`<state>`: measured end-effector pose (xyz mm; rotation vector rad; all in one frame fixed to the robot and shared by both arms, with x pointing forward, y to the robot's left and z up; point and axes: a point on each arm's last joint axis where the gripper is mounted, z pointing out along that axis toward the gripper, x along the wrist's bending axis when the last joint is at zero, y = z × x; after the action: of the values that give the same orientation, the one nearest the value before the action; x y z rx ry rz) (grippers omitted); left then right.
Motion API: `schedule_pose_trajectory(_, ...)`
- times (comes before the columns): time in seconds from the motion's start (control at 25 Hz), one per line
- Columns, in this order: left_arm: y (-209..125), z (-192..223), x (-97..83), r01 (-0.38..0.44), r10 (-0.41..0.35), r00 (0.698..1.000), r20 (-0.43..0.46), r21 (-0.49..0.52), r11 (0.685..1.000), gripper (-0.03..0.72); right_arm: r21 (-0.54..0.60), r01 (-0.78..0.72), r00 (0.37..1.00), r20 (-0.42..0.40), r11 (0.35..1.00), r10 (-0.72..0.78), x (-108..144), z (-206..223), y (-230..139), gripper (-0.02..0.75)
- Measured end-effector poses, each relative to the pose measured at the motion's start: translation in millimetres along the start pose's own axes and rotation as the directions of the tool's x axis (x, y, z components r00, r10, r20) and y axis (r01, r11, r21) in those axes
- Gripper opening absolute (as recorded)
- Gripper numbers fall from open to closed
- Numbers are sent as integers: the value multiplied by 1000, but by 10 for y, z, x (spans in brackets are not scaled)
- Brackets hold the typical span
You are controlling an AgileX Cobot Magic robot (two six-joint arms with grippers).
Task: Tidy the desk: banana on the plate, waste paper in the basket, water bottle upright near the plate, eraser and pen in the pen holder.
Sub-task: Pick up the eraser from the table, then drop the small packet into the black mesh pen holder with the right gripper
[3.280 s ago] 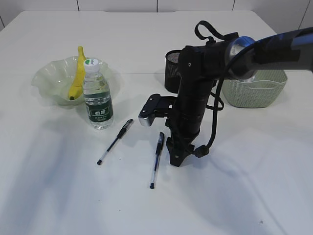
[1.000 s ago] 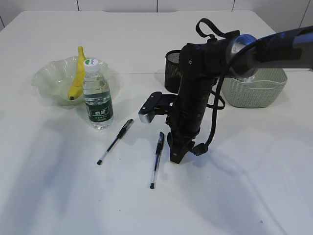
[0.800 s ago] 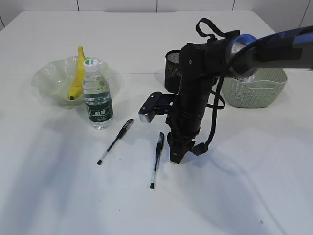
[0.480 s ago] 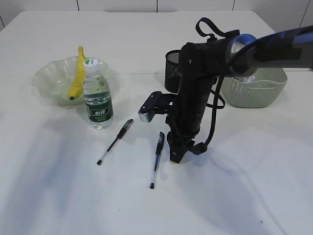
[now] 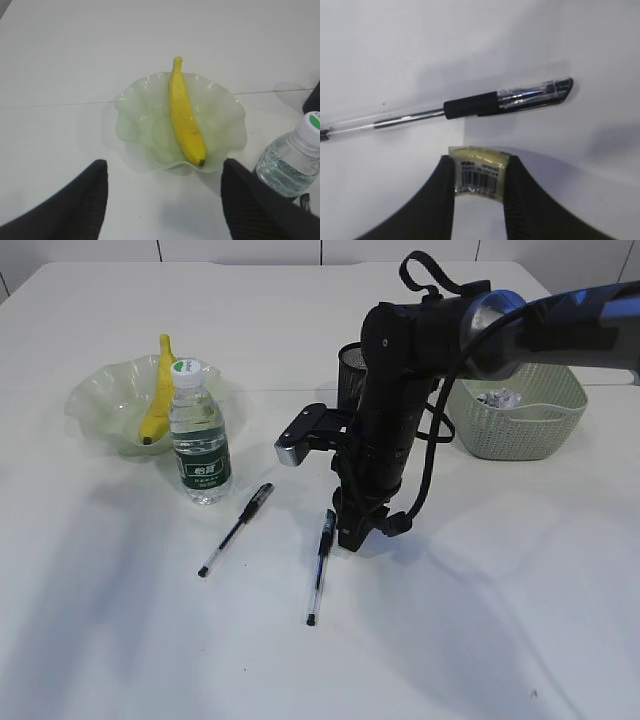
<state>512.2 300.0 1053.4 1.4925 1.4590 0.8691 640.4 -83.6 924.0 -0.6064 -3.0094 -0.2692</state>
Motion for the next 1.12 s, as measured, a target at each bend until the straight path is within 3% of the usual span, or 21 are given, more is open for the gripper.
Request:
schedule_pose_trajectory(0.36, 0, 0, -2, 0, 0, 1000, 2, 0, 1000, 496, -49, -58, 997, 38, 997, 60, -50, -131, 93, 179)
schedule_pose_trajectory(0.6, 0, 0, -2, 0, 0, 1000, 2, 0, 1000, 496, -239, -99, 977, 162, 966, 140, -196, -509, 352, 179)
schedule_pose_trajectory(0.96, 0, 0, -2, 0, 0, 1000, 2, 0, 1000, 496, -475, -140, 902, 301, 869, 310, -401, -815, 534, 178)
schedule_pose_trajectory(1.12, 1, 0, -3, 0, 0, 1000, 4, -1, 1000, 496, -553, -194, 861, 300, 810, 411, -529, -867, 503, 176)
